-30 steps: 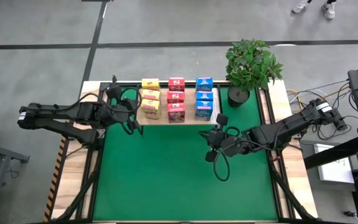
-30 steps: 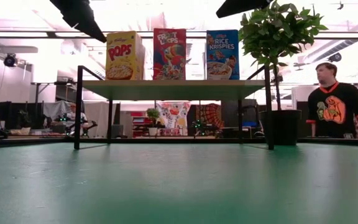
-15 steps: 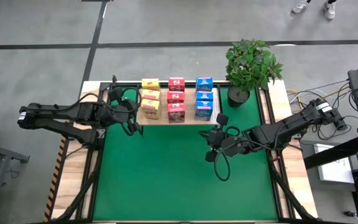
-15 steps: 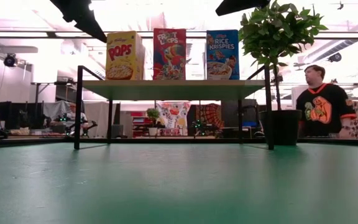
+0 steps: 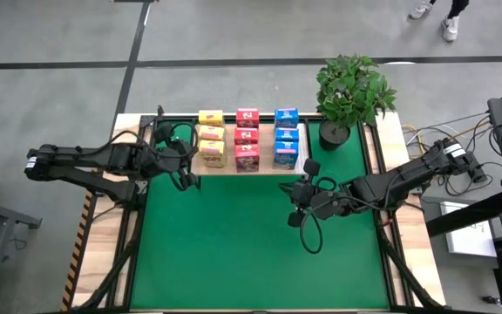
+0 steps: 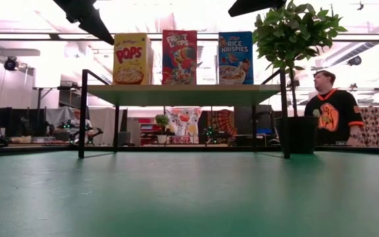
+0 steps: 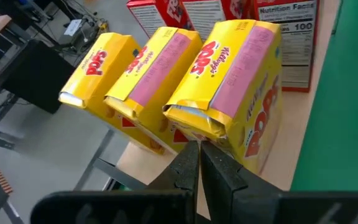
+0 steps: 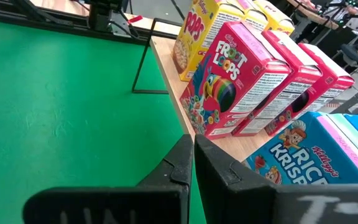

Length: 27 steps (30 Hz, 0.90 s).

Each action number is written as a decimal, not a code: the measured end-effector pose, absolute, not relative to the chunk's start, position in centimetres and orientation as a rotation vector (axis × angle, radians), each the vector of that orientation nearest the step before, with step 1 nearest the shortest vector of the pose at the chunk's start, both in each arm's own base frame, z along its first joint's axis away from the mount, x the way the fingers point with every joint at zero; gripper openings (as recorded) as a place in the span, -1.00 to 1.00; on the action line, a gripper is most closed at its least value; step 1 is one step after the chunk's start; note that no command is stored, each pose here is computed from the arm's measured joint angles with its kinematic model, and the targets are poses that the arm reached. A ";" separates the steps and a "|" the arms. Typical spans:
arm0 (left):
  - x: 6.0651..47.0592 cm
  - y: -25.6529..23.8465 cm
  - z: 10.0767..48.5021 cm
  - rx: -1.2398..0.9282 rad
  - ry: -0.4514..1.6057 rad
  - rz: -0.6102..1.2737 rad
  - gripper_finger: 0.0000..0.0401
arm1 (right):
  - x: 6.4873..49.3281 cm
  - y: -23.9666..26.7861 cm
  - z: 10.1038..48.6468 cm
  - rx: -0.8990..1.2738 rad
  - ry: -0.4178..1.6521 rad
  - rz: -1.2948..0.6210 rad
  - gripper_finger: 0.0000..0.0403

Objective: Stack cereal on shelf
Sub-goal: Adjust the yellow cereal box on the shelf, then return to Home Position

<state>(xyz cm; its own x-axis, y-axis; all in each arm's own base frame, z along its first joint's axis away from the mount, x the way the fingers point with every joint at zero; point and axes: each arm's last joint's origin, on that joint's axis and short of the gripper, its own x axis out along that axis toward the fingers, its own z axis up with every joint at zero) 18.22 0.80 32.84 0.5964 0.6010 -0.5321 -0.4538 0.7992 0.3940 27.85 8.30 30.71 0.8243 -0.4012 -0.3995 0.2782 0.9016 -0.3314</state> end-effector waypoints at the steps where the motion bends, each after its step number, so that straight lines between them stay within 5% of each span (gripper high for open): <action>1: 18.2 0.8 32.8 0.223 0.699 0.612 -1.00 | 27.9 8.3 30.7 -0.265 0.480 -0.365 -0.96; 12: 18.2 0.6 32.8 0.222 0.698 0.601 -1.00 | 27.9 8.3 30.7 -0.266 0.481 -0.365 -0.96; 20: 17.7 1.4 33.2 0.452 0.725 0.843 -1.00 | 27.8 8.3 30.7 -0.266 0.481 -0.365 -0.96; 27: 18.0 2.1 33.6 0.510 0.731 0.869 -1.00 | 27.8 8.3 30.7 -0.266 0.481 -0.364 -0.96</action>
<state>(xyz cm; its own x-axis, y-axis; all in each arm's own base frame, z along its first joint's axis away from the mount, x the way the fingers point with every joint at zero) 17.97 2.05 33.57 0.4343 0.8248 -0.3622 -0.4975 0.5548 0.6669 27.85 8.31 30.68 0.8244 -0.4000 -0.4005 0.2764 0.9019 -0.3318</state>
